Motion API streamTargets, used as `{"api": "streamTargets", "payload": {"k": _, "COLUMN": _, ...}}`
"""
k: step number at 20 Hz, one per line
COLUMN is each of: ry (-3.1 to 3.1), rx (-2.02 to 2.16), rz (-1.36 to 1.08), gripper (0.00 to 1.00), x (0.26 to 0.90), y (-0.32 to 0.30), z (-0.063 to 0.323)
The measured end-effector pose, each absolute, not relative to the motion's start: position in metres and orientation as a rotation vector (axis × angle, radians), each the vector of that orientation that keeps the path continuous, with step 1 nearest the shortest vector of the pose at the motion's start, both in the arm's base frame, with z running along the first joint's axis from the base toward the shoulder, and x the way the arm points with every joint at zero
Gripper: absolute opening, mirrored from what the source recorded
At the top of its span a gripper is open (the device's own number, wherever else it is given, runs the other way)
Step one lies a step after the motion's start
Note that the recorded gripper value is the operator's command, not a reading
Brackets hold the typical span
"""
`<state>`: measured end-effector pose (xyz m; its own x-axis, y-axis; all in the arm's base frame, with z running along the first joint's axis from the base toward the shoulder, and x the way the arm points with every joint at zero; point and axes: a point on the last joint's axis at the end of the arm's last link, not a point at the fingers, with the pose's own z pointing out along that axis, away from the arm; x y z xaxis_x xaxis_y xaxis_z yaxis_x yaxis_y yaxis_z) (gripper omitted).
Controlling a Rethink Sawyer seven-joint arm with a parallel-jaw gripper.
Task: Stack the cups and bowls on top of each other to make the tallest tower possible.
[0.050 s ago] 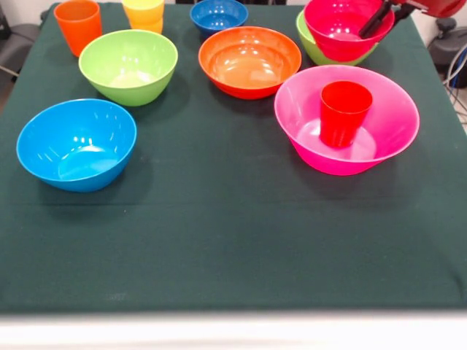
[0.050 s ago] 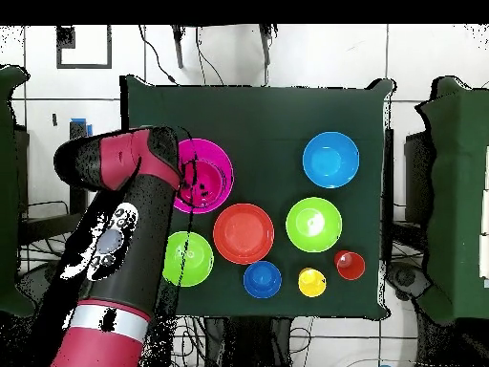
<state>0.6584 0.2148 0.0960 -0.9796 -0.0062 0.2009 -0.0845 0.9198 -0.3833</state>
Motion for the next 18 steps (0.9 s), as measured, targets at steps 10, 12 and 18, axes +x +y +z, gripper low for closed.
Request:
{"api": "streamTargets", "payload": {"k": 10, "ry": -2.888, "rx": 0.018, "rz": 0.599, "gripper": 0.0, "x": 0.657, "y": 0.216, "z": 0.09}}
{"api": "streamTargets", "payload": {"k": 12, "ry": -2.893, "rx": 0.02, "rz": 0.6, "gripper": 0.0, "x": 0.657, "y": 0.216, "z": 0.089}}
{"api": "streamTargets", "payload": {"k": 18, "ry": -2.901, "rx": 0.029, "rz": 0.604, "gripper": 0.0, "x": 0.657, "y": 0.215, "z": 0.081}}
